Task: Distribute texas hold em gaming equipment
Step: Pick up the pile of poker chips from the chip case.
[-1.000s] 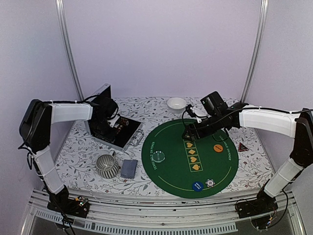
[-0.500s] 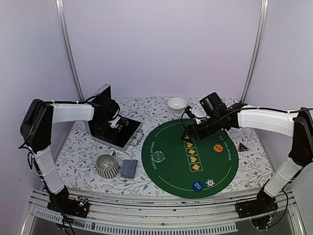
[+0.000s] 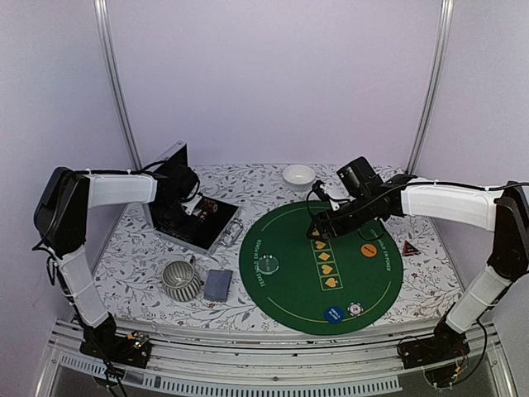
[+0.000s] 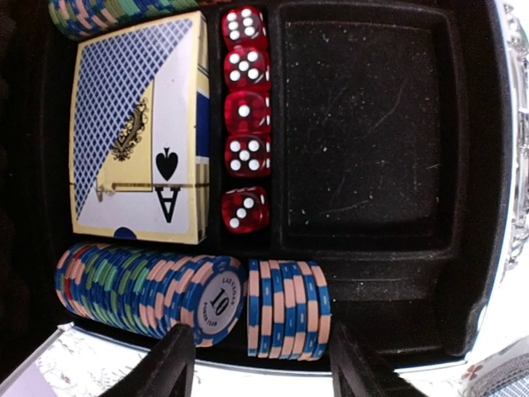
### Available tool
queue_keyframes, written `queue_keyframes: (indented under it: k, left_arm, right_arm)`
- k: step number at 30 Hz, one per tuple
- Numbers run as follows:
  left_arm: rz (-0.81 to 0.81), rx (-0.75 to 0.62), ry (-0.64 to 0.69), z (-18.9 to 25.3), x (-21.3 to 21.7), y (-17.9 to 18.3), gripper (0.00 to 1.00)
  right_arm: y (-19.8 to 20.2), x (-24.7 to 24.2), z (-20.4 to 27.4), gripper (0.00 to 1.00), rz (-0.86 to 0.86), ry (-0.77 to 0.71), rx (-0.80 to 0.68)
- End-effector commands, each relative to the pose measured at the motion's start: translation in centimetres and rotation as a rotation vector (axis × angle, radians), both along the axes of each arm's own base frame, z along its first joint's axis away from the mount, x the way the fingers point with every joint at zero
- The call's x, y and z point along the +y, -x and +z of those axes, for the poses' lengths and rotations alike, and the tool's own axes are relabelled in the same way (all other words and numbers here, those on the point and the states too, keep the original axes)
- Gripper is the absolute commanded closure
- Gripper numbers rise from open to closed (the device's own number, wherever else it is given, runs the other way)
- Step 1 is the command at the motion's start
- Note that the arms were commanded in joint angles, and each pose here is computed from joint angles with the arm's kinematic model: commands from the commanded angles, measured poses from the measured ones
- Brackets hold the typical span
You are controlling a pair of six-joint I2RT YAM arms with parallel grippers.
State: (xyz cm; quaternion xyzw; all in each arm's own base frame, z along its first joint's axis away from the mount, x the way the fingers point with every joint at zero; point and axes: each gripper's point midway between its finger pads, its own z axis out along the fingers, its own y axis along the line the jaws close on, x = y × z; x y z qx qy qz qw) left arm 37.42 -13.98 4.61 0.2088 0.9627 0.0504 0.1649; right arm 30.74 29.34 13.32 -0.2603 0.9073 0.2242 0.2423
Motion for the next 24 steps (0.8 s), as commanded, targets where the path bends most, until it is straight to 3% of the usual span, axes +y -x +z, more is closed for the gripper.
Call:
queue_keyframes:
  k: [1,14,20,24]
  left_arm:
    - [-0.004,-0.002,0.018,-0.3,-0.4,-0.3,0.39]
    - [-0.005,-0.101,-0.084,1.6,0.0,-1.4,0.37]
    - [-0.034,-0.128,-0.067,2.2,-1.0,-1.4,0.37]
    - [-0.053,-0.125,-0.054,2.0,-1.5,-1.2,0.47]
  right_arm:
    - [-0.2,0.6,0.4,0.23,0.011,-0.003,-0.005]
    - [0.0,0.6,0.0,0.22,0.018,-0.001,0.012]
    - [-0.5,1.2,0.9,0.22,0.027,-0.015,0.003]
    - [-0.4,1.2,0.8,0.22,0.028,-0.011,0.006]
